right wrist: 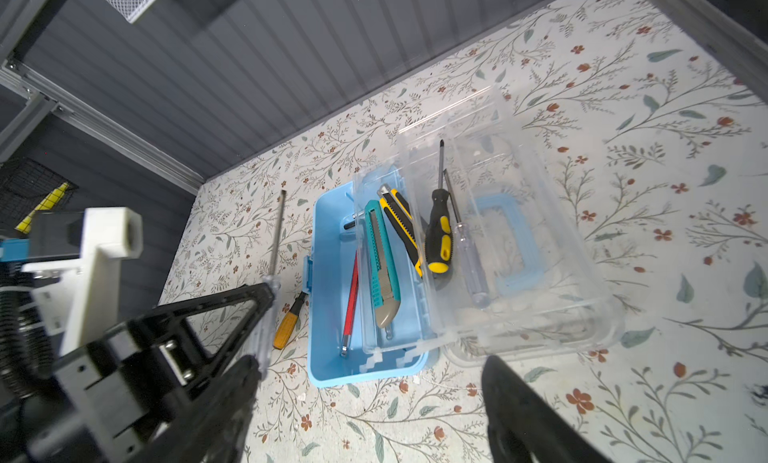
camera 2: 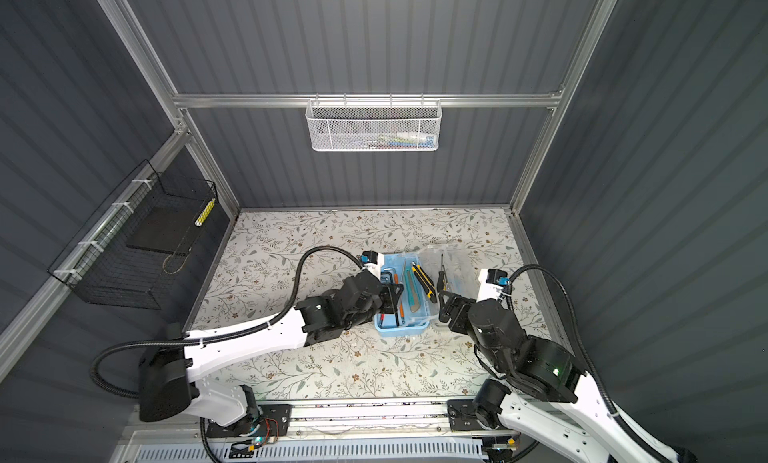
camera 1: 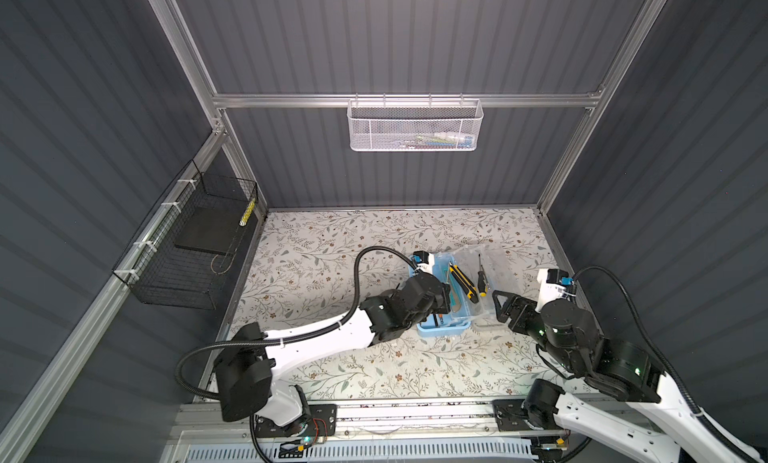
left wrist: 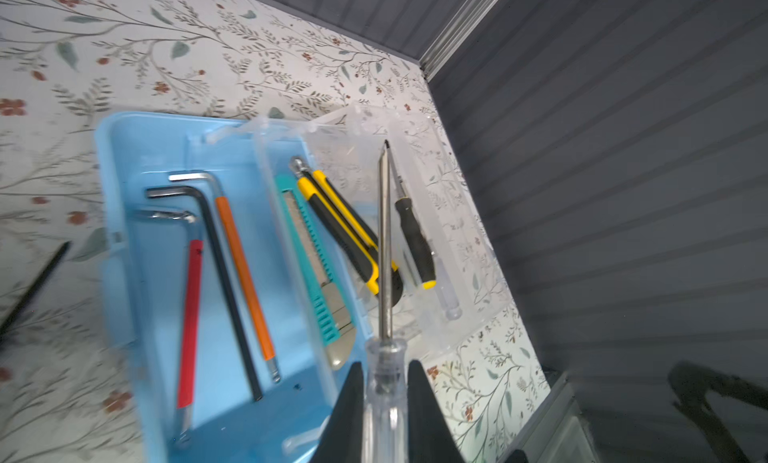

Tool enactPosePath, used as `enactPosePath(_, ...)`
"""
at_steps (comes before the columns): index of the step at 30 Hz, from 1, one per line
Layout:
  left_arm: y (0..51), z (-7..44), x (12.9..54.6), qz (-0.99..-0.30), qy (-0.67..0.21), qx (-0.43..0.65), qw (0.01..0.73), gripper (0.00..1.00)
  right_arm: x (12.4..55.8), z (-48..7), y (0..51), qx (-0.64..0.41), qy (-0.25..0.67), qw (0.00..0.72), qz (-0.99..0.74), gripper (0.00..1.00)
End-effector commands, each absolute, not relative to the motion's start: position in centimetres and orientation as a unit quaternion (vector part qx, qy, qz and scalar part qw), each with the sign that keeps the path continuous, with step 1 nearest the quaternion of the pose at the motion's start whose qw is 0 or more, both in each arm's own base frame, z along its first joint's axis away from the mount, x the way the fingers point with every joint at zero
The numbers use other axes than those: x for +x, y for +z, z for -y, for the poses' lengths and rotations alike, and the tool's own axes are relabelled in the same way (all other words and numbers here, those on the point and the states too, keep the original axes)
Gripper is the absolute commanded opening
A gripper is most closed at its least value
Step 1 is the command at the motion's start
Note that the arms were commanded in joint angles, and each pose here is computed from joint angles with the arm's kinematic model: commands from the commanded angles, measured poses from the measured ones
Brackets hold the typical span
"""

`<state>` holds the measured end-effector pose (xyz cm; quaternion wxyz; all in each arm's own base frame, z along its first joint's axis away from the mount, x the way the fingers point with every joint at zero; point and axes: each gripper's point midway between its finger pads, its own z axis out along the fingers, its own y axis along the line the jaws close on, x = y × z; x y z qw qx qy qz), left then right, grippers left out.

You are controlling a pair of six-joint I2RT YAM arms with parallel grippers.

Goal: Pack the tool kit
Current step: 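Lift the clear-handled screwdriver with the left gripper and carry it over the tray, then lower the held screwdriver into the clear tray with the left gripper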

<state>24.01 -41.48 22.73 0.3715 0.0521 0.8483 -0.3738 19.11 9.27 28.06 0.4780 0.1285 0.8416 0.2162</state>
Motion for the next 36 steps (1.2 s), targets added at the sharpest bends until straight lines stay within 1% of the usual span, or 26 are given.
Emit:
enactPosePath(1,25.2,45.7,24.2,-0.813,-0.442,0.03,0.378,0.0,18.7,-7.6,28.4,0.148,0.202,0.486,-0.837,0.83)
enactPosePath(6,24.6,49.2,24.2,-0.799,-0.462,0.006,0.384,0.0,18.1,-6.7,28.8,0.157,0.208,0.491,-0.831,0.83)
enactPosePath(14,22.2,52.3,25.8,-0.797,-0.472,-0.041,0.374,0.0,17.1,-5.0,29.7,0.169,0.212,0.506,-0.819,0.83)
enactPosePath(15,23.5,52.9,26.2,-0.786,-0.485,-0.049,0.379,0.0,17.0,-4.9,29.8,0.169,0.213,0.506,-0.818,0.83)
enactPosePath(25,22.3,54.8,28.2,-0.787,-0.468,-0.091,0.392,0.0,16.7,-4.2,29.6,0.171,0.211,0.511,-0.815,0.83)
enactPosePath(36,20.3,56.9,28.9,-0.797,-0.463,-0.1,0.375,0.0,16.4,-3.7,29.7,0.173,0.209,0.516,-0.813,0.83)
